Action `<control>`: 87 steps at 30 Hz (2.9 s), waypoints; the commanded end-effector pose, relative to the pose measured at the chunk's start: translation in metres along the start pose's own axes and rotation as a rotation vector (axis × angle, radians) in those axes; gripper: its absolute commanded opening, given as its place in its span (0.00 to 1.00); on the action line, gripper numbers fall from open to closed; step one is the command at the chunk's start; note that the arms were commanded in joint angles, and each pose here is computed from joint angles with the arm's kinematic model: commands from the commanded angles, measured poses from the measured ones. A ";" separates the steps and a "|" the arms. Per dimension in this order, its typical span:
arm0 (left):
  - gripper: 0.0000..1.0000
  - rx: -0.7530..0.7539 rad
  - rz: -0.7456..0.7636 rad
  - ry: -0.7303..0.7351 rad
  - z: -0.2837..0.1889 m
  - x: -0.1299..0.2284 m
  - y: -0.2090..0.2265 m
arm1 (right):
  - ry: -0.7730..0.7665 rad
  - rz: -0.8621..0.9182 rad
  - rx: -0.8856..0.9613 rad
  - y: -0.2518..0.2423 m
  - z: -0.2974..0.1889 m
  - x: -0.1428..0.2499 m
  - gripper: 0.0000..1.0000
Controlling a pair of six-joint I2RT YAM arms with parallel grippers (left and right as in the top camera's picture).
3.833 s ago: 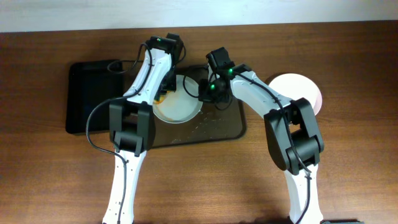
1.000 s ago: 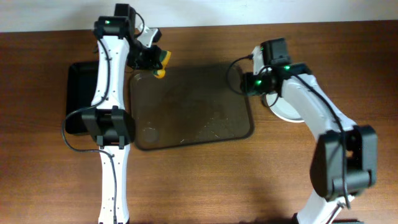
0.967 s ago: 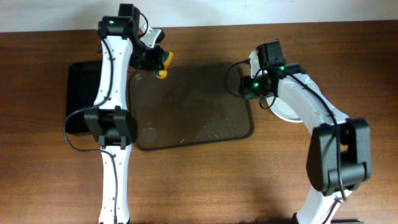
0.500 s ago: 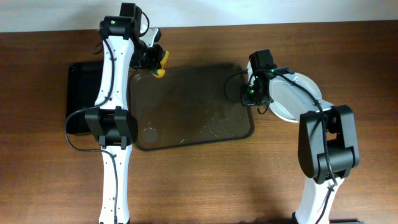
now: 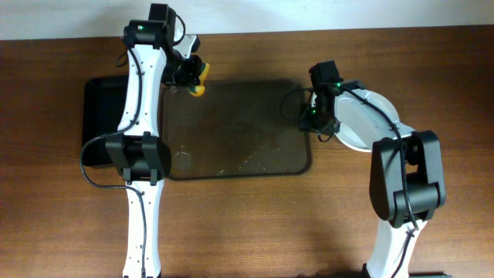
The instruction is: Clean dirty plates on tray and stack at the side
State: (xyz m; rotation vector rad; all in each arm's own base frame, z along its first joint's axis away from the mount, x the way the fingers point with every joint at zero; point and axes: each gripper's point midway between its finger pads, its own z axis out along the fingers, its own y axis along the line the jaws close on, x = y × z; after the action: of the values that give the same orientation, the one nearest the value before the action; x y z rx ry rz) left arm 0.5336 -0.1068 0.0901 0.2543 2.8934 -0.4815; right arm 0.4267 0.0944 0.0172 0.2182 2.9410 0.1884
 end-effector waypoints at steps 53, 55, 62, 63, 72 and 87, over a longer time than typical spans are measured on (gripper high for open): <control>0.99 -0.451 -0.444 -0.337 -0.221 0.090 0.073 | -0.648 -0.164 -0.095 -0.019 -0.430 0.099 0.98; 0.99 -0.451 -0.443 -0.337 -0.221 0.090 0.073 | -0.692 -0.146 -0.023 -0.031 -0.435 0.093 0.98; 0.99 -0.451 -0.443 -0.337 -0.221 0.090 0.073 | -1.043 -0.248 -0.135 -0.033 -0.394 0.087 0.98; 0.99 -0.451 -0.443 -0.337 -0.221 0.090 0.073 | -1.092 -0.253 -0.153 -0.034 -0.382 0.090 0.98; 0.99 -0.452 -0.444 -0.337 -0.221 0.090 0.073 | -1.382 -0.250 -0.164 -0.063 -0.258 0.120 0.98; 0.99 -0.452 -0.444 -0.337 -0.221 0.090 0.073 | -1.289 -0.223 -0.129 -0.079 -0.180 0.140 0.98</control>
State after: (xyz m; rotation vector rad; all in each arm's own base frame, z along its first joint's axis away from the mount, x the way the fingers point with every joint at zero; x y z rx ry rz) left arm 0.4242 0.0485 0.2532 -0.4940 2.6143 0.0808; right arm 0.2455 0.0196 0.1595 -0.0271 1.6409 0.1368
